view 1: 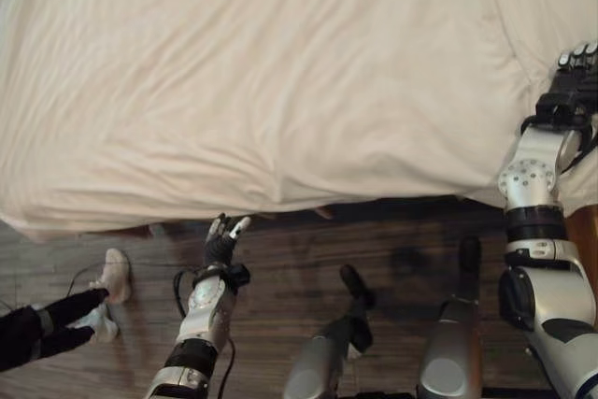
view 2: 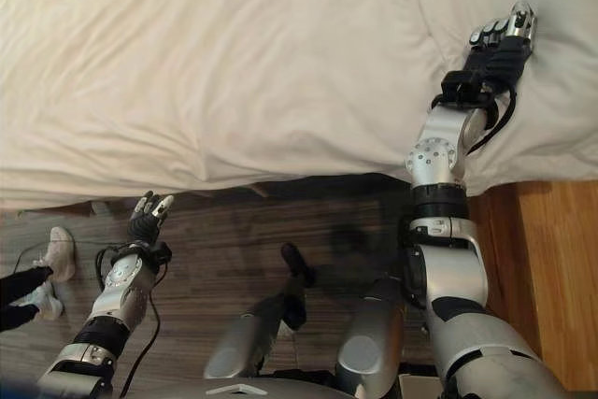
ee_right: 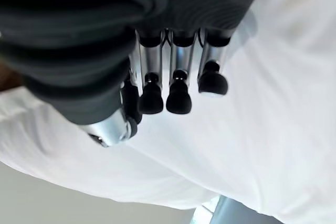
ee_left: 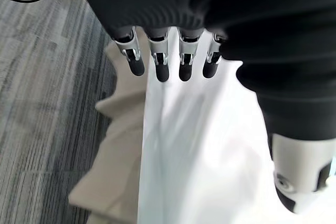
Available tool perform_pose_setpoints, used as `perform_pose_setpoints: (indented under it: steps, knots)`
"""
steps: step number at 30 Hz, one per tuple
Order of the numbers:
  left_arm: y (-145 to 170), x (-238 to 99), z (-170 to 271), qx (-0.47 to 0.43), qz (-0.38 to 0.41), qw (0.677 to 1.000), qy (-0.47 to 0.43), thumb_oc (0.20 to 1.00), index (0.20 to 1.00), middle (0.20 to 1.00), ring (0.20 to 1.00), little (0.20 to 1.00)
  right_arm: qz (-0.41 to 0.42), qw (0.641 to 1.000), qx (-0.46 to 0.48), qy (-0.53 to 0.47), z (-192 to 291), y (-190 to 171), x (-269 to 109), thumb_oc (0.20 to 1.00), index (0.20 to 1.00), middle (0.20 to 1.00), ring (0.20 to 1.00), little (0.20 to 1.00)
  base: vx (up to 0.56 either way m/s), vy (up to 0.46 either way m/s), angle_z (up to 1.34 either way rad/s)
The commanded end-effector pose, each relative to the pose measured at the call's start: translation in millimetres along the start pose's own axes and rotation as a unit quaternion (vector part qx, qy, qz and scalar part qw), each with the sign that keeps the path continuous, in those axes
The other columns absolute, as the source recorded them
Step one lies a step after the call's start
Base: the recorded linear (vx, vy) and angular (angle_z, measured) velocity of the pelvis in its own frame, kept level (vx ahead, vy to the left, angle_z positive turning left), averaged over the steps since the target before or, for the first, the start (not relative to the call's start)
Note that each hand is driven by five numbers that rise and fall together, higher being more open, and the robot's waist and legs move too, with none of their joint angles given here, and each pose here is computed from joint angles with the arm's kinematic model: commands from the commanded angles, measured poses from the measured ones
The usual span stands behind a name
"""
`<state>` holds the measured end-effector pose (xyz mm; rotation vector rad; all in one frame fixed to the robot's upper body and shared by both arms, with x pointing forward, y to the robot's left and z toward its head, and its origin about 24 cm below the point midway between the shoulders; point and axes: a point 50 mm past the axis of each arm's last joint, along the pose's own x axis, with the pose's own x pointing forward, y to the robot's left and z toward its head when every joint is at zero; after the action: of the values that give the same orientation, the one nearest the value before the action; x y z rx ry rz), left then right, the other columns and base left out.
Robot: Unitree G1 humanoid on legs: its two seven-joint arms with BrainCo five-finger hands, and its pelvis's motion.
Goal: Making the bed.
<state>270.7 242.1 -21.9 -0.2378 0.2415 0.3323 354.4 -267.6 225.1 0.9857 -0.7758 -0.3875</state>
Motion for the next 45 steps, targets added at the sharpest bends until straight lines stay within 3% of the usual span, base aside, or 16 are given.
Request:
perform_pose_setpoints:
  steps: [1,7,15,16,21,24,27,29,34,38,42,45]
  knots:
    - [-10,3,-13,-0.049,0.015,0.998,0.022,1.000,1.000,1.000,1.000,1.000,-0.246,0.967,-0.048,-0.046,41,-129,-33,0.200,0.200,0.200,0.200,0.200,0.13,0.152,-0.32]
    - [-28,8,-21,-0.068,0.011,0.996,0.050,1.000,1.000,1.000,1.000,1.000,-0.330,0.938,-0.107,0.031,29,-183,-81,0.200,0.200,0.200,0.200,0.200,0.05,0.034,-0.50]
    - [-31,13,-24,-0.091,0.030,0.993,0.064,1.000,1.000,1.000,1.000,1.000,-0.395,0.855,-0.247,0.228,8,-242,-162,0.200,0.200,0.200,0.200,0.200,0.02,0.003,-0.40]
    - [-29,14,-19,-0.088,0.028,0.994,0.052,1.000,1.000,1.000,1.000,1.000,-0.361,0.816,-0.322,0.317,1,-251,-183,1.000,1.000,1.000,1.000,1.000,-0.09,-0.121,-0.12]
    - [-21,3,-31,-0.054,0.020,0.996,0.062,1.000,1.000,1.000,1.000,1.000,-0.188,0.722,-0.474,0.467,-13,-250,-220,1.000,1.000,1.000,1.000,1.000,-0.04,-0.124,0.20]
    - [-6,-6,-36,-0.043,0.030,0.997,0.060,1.000,1.000,1.000,1.000,1.000,-0.157,0.708,-0.496,0.478,-9,-250,-229,1.000,1.000,1.000,1.000,1.000,0.04,-0.048,0.35]
    - [5,-28,-57,-0.035,0.041,0.995,0.085,1.000,1.000,1.000,1.000,1.000,-0.060,0.668,-0.543,0.506,-15,-239,-242,1.000,1.000,1.000,1.000,1.000,-0.02,-0.060,0.60]
    - [3,-28,-57,-0.034,0.039,0.995,0.085,1.000,1.000,1.000,1.000,1.000,-0.044,0.668,-0.545,0.505,-19,-235,-242,1.000,1.000,1.000,1.000,1.000,-0.06,-0.024,0.51]
    - [-8,-34,-47,-0.005,-0.019,0.998,0.065,1.000,1.000,1.000,1.000,1.000,0.001,0.709,-0.506,0.491,-37,-208,-246,1.000,1.000,1.000,1.000,1.000,-0.13,-0.021,0.25]
    - [-26,-28,7,0.041,-0.093,0.993,-0.055,1.000,1.000,1.000,1.000,1.000,0.069,0.735,-0.511,0.440,-39,-181,-225,1.000,1.000,1.000,1.000,1.000,-0.16,0.034,-0.23]
    - [-22,-35,57,0.054,-0.092,0.980,-0.170,1.000,1.000,1.000,1.000,1.000,0.091,0.775,-0.491,0.387,-37,-159,-204,1.000,1.000,1.000,1.000,1.000,-0.09,-0.042,-0.10]
    - [-15,-38,59,0.050,-0.079,0.979,-0.179,1.000,1.000,1.000,1.000,1.000,0.102,0.797,-0.463,0.374,-38,-148,-201,1.000,1.000,1.000,1.000,1.000,0.07,-0.028,-0.54]
